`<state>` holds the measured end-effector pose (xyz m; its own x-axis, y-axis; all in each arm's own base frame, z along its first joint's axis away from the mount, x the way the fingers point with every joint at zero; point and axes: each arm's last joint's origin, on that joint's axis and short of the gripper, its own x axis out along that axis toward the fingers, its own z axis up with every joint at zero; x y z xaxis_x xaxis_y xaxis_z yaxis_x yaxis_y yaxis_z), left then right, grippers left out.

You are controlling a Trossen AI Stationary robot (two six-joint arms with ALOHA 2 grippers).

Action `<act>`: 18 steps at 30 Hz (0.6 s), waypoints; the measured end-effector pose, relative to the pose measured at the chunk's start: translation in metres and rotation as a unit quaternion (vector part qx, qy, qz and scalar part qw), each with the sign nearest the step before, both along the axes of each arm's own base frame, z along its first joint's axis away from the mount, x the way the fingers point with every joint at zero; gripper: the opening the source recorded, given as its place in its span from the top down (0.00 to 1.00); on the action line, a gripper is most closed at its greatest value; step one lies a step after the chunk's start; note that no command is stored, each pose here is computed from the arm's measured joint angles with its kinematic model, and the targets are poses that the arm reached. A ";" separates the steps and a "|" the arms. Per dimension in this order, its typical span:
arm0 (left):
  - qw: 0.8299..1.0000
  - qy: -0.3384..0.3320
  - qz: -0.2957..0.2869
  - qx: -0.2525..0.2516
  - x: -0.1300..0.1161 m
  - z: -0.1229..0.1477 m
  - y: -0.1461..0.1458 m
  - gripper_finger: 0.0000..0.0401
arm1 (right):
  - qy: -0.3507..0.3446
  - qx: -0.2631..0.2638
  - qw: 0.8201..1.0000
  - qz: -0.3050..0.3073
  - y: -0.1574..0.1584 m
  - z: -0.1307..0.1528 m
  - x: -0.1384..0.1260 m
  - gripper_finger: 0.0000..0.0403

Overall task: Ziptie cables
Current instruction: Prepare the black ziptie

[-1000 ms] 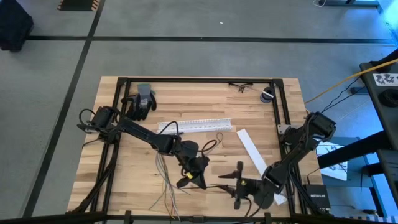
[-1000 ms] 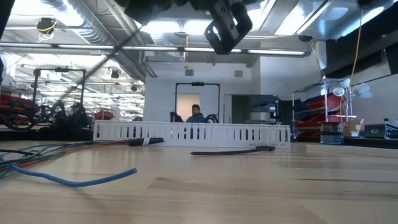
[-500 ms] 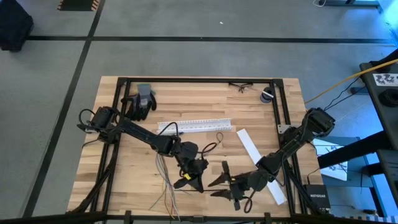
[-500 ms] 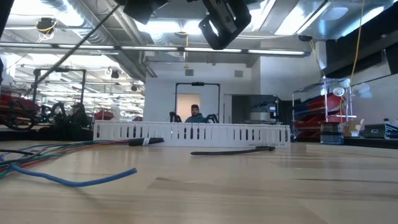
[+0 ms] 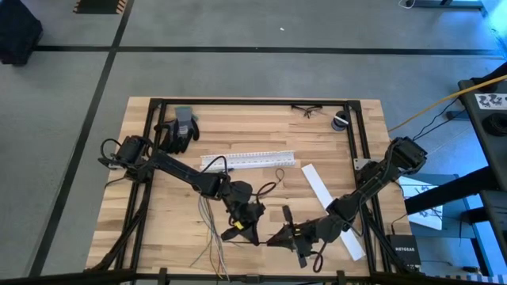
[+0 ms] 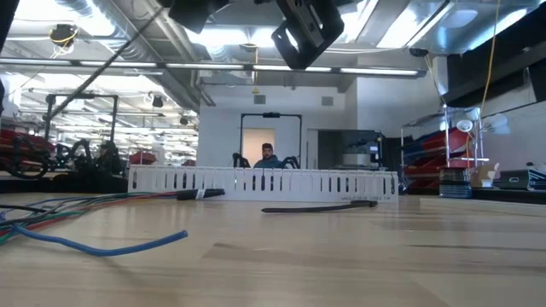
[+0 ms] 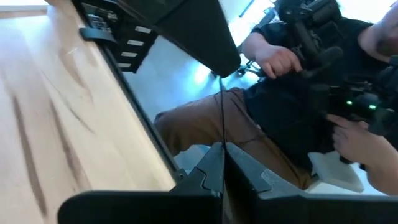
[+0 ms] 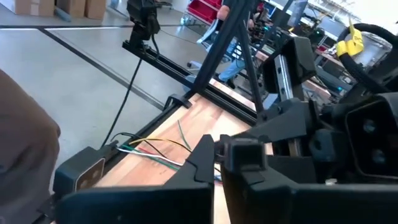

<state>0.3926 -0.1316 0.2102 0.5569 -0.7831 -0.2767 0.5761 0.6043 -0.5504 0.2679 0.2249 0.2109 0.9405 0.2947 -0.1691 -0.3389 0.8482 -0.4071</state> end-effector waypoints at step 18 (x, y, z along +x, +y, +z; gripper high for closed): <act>0.988 0.016 0.114 0.106 -0.014 0.024 0.032 0.75 | 0.073 0.011 0.991 -0.110 -0.004 0.019 -0.002 0.99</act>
